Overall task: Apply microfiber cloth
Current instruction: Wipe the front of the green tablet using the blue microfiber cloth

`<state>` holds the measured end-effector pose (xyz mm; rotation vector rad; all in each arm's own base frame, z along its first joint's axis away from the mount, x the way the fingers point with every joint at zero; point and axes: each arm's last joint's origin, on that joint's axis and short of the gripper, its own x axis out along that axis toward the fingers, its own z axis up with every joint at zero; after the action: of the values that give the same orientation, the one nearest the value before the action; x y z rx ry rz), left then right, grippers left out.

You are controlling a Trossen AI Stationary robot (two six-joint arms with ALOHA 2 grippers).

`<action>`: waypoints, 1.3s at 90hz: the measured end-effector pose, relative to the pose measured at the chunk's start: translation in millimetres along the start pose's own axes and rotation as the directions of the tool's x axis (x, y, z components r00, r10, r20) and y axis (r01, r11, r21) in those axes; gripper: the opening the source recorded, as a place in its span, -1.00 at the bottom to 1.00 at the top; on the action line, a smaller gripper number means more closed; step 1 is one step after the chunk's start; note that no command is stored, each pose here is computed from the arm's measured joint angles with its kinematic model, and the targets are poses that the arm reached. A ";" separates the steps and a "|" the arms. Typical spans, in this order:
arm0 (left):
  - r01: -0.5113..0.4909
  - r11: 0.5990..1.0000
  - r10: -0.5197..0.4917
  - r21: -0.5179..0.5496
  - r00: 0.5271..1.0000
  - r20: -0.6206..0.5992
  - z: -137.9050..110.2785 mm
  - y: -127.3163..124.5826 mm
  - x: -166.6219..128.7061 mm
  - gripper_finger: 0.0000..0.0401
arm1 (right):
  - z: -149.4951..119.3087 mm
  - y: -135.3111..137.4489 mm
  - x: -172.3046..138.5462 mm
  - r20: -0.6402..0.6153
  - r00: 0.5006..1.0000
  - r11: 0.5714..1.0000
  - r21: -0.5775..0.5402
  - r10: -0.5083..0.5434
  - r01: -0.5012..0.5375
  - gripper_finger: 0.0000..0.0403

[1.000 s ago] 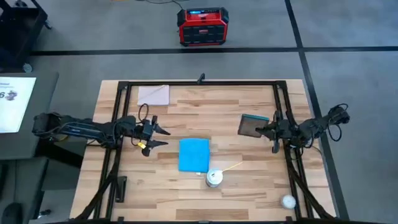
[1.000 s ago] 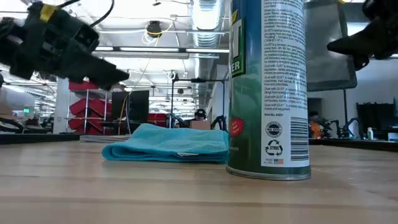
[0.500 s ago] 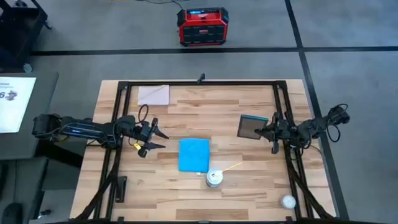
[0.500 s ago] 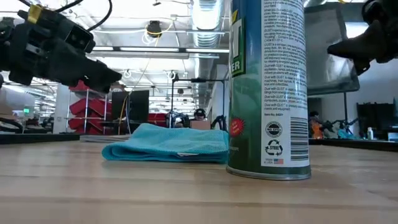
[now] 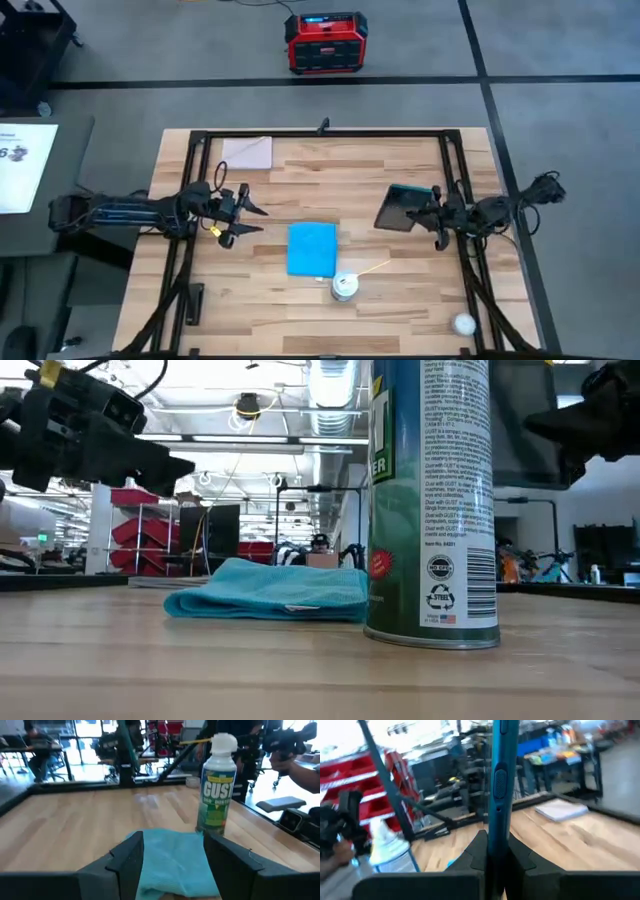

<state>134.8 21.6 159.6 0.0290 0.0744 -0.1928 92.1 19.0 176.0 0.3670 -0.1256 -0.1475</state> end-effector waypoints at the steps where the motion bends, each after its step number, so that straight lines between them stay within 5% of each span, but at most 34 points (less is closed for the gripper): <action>1: -0.001 1.000 0.001 -0.003 1.000 0.000 0.1 -0.1 -0.4 -0.07 | 0.1 -0.6 0.2 0.001 1.000 1.000 0.014 -0.007 0.007 -0.95; 26: -0.007 1.000 0.007 0.005 0.999 0.048 6.9 -3.2 -8.8 -0.07 | -3.5 -14.6 8.7 -0.040 0.992 0.946 0.299 -0.116 0.123 -0.95; 45: -0.020 1.000 0.020 0.006 0.999 0.044 6.8 -4.0 -11.2 -0.07 | -19.5 -22.9 18.7 -0.221 0.963 0.861 0.447 -0.156 0.242 -0.95; 70: -0.033 0.999 0.033 -0.002 0.999 0.043 6.8 -3.6 -11.2 -0.07 | -43.1 -33.8 26.0 -0.426 0.866 0.775 0.442 -0.262 0.452 -0.95; 117: -0.036 0.999 0.035 0.001 0.998 0.049 7.6 -3.5 -11.3 -0.07 | -55.0 -40.3 28.8 -0.508 0.796 0.724 0.406 -0.329 0.558 -0.95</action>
<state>123.6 20.1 168.0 0.0273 0.0244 -0.1580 123.6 -3.9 113.0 0.9943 0.3567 -0.5330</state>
